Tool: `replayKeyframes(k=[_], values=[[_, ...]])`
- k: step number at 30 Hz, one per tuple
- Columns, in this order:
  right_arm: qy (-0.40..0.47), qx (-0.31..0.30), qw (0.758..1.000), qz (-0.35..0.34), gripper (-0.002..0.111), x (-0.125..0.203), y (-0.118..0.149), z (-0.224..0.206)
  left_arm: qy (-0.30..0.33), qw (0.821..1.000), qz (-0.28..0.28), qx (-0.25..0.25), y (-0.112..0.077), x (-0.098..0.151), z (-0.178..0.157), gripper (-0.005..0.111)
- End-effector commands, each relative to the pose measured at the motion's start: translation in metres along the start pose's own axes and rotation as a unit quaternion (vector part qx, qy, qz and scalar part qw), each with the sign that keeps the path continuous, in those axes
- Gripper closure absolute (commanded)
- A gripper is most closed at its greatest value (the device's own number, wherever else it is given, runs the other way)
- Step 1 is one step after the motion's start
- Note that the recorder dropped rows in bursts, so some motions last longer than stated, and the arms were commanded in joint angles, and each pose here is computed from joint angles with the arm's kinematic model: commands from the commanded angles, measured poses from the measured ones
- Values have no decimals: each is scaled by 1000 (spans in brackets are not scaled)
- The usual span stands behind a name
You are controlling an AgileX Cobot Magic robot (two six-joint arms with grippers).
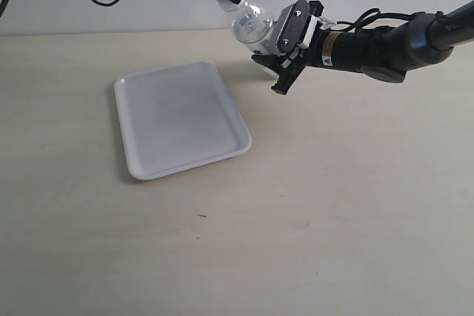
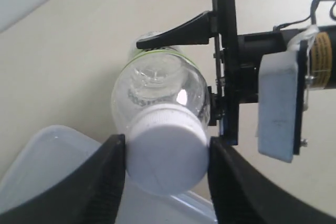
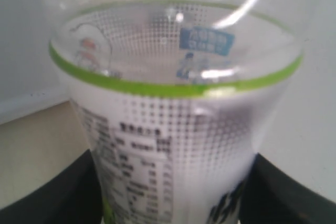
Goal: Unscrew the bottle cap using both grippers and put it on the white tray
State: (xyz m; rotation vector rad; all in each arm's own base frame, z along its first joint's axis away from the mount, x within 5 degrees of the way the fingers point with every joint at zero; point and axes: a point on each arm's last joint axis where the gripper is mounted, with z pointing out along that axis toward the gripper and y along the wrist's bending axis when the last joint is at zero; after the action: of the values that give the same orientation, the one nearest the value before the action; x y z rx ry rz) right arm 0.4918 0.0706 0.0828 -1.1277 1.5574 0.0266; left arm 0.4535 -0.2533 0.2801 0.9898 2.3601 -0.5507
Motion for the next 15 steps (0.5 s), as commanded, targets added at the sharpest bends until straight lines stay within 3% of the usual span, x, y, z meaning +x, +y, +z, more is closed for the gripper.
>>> replayKeyframes(k=[1,4,11,13,15], values=[[23,3,1000,12,108,5,1,0,-4,995,-85,45,-11,-3,-3,107],[27,4,1000,12,108,5,1,0,0,993,-113,45,-12,-3,-3,107],[29,4,999,12,108,6,1,0,7,995,-97,13,-7,-1,-3,105],[31,3,999,11,108,6,1,0,11,997,-82,-2,-4,0,-3,96],[31,3,999,11,108,6,1,0,9,997,-71,-6,-4,0,-4,79]])
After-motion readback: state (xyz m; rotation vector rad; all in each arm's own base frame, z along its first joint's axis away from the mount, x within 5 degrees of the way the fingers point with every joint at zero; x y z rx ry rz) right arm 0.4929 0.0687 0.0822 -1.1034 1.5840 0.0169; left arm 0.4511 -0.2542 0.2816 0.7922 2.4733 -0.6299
